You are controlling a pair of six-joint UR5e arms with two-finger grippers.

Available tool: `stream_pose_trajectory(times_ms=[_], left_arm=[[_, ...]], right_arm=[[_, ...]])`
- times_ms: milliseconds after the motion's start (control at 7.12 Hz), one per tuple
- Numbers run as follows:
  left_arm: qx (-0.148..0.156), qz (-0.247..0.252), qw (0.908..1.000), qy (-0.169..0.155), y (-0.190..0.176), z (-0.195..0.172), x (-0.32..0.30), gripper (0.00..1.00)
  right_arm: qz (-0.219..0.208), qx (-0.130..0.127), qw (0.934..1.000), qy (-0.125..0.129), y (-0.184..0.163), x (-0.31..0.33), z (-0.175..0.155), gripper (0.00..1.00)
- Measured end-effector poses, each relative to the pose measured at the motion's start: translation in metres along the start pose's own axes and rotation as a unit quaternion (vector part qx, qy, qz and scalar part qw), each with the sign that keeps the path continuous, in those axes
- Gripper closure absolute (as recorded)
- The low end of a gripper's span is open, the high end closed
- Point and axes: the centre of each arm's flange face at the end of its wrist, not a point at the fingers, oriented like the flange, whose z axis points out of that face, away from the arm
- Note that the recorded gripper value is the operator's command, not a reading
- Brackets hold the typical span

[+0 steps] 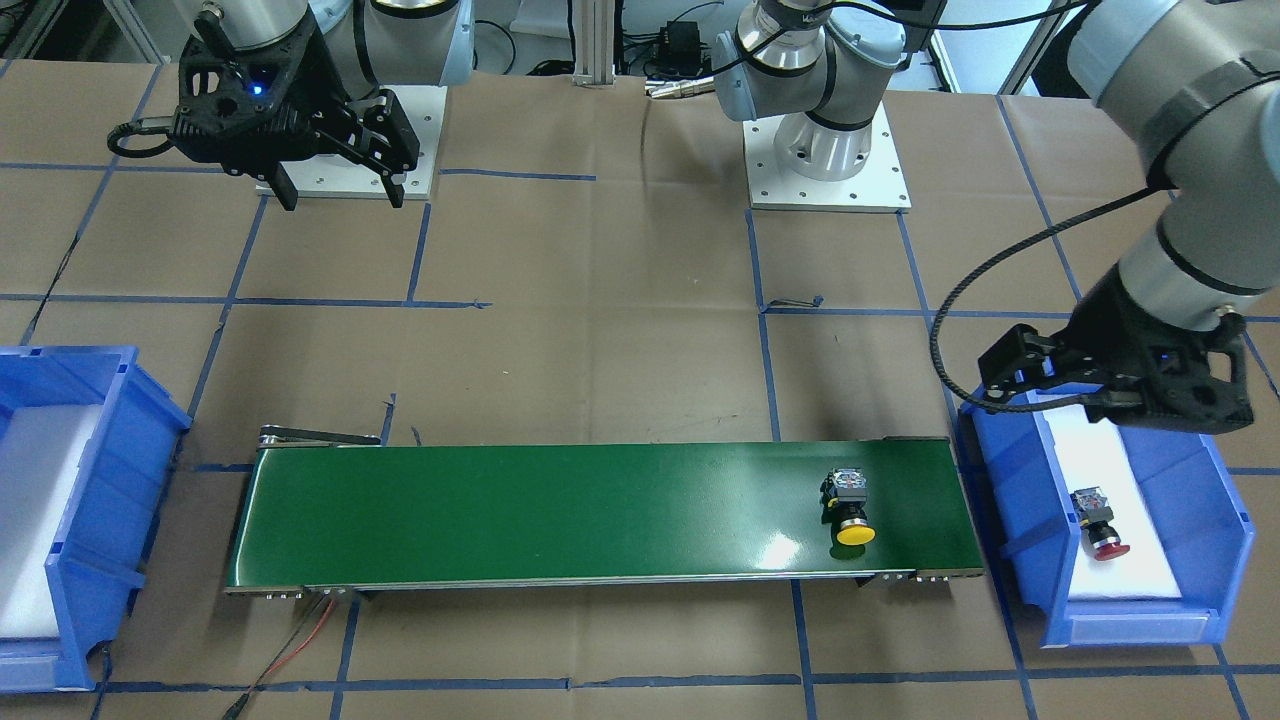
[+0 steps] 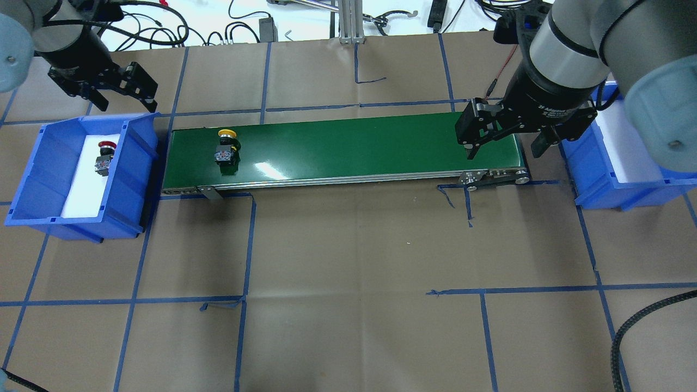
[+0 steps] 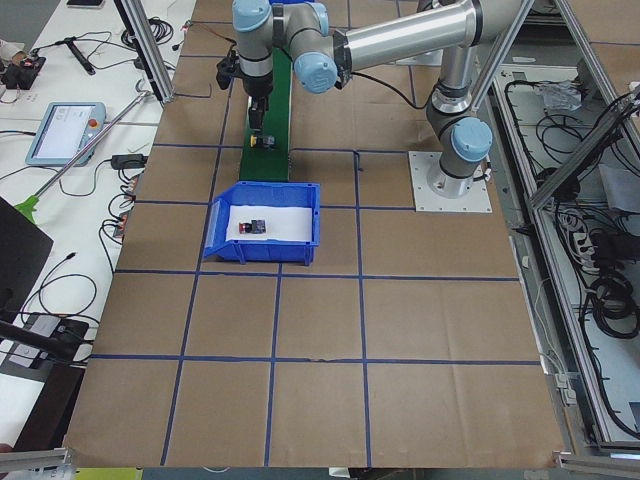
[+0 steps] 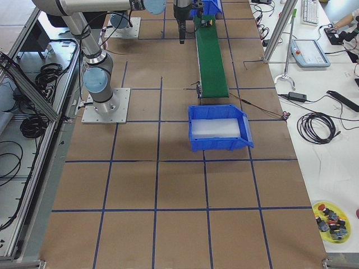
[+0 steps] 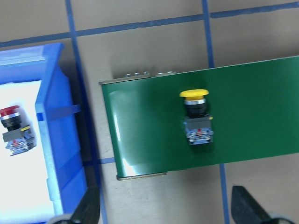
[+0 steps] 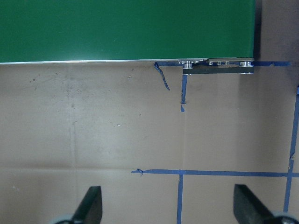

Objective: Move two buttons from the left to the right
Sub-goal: 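Move the left gripper back over the red-capped button in the bin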

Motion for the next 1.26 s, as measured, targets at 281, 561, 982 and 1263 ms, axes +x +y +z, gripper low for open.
stream_pose_trajectory(times_ms=[281,561,982,1263], left_arm=[[-0.009,-0.004,0.9999,0.003,0.007,0.017,-0.067,0.01],[-0.009,-0.006,0.9999,0.002,0.012,0.038,-0.125,0.01],[-0.004,0.008,1.0000,0.002,0.004,0.077,-0.187,0.01],[0.002,0.010,1.0000,0.000,-0.003,0.098,-0.189,0.01]], right_arm=[[0.000,0.000,1.0000,0.000,0.000,0.000,0.000,0.00],[0.000,0.000,1.0000,0.000,0.000,0.000,0.000,0.00],[0.000,0.000,1.0000,0.000,0.000,0.000,0.000,0.00],[0.000,0.000,1.0000,0.000,0.000,0.000,0.001,0.00]])
